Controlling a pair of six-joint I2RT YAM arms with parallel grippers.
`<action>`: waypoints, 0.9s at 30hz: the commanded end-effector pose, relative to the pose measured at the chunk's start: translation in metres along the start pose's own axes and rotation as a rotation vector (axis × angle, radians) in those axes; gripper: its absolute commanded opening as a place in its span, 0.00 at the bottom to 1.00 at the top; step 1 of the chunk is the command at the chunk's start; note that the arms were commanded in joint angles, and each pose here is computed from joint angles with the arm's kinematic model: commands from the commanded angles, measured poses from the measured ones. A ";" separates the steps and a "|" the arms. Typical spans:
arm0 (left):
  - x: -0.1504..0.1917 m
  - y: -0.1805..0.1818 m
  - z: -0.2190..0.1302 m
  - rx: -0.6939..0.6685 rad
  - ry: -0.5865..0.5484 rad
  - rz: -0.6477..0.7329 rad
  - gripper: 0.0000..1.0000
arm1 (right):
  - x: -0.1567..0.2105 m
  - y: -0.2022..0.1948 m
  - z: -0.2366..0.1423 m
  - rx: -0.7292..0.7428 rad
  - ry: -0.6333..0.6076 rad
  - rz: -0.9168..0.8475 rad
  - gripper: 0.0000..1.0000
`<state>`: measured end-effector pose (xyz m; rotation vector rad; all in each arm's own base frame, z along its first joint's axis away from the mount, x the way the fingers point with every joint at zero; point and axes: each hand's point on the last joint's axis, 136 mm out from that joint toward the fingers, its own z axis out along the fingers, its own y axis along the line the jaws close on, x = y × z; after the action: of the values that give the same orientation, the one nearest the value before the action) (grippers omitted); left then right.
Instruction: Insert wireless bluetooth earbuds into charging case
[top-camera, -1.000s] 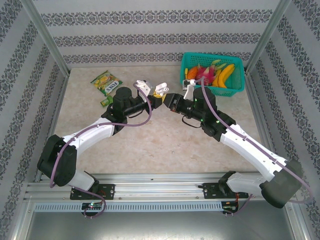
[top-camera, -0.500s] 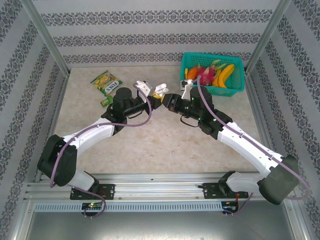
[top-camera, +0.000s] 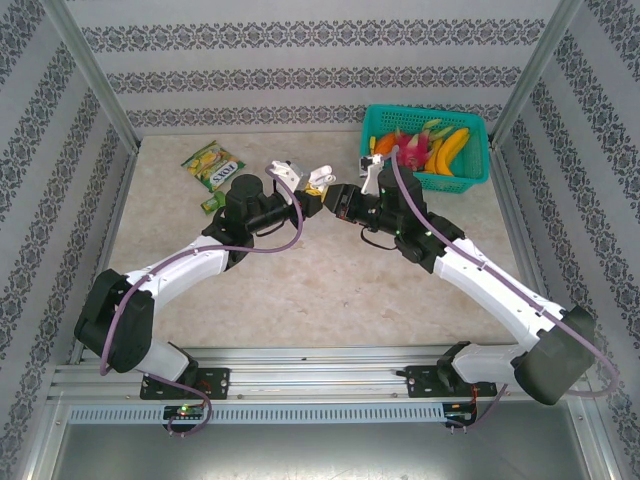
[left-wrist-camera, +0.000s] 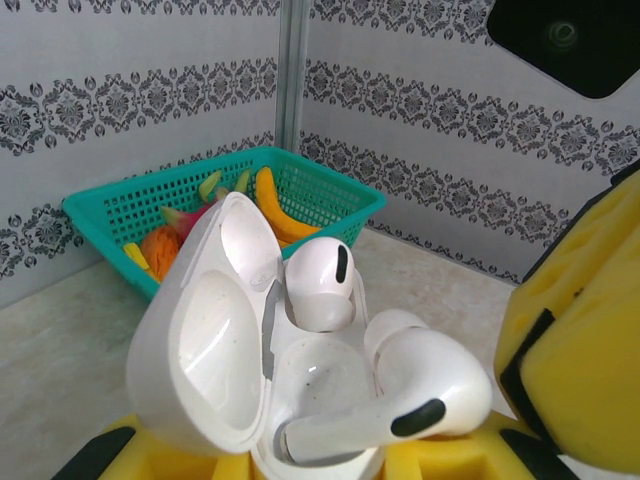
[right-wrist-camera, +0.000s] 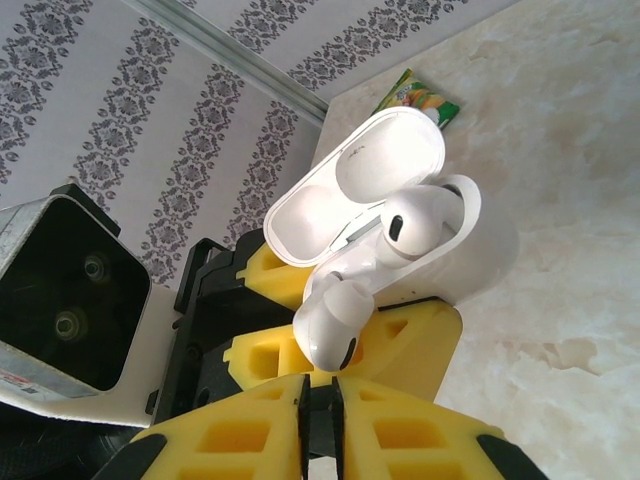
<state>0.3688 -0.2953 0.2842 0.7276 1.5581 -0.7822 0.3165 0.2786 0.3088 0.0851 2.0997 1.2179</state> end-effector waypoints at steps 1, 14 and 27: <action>-0.005 -0.025 -0.002 0.108 -0.023 0.020 0.00 | -0.030 0.019 -0.003 -0.050 -0.083 -0.045 0.18; -0.001 -0.029 -0.002 0.125 -0.012 0.016 0.00 | -0.044 0.027 -0.001 -0.066 -0.098 -0.057 0.17; 0.014 -0.032 -0.003 0.143 0.035 0.052 0.00 | -0.067 0.018 -0.027 -0.001 -0.145 -0.113 0.19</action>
<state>0.3531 -0.3055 0.2785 0.8096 1.5399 -0.8464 0.3415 0.2630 0.3426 0.0742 2.0011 1.1790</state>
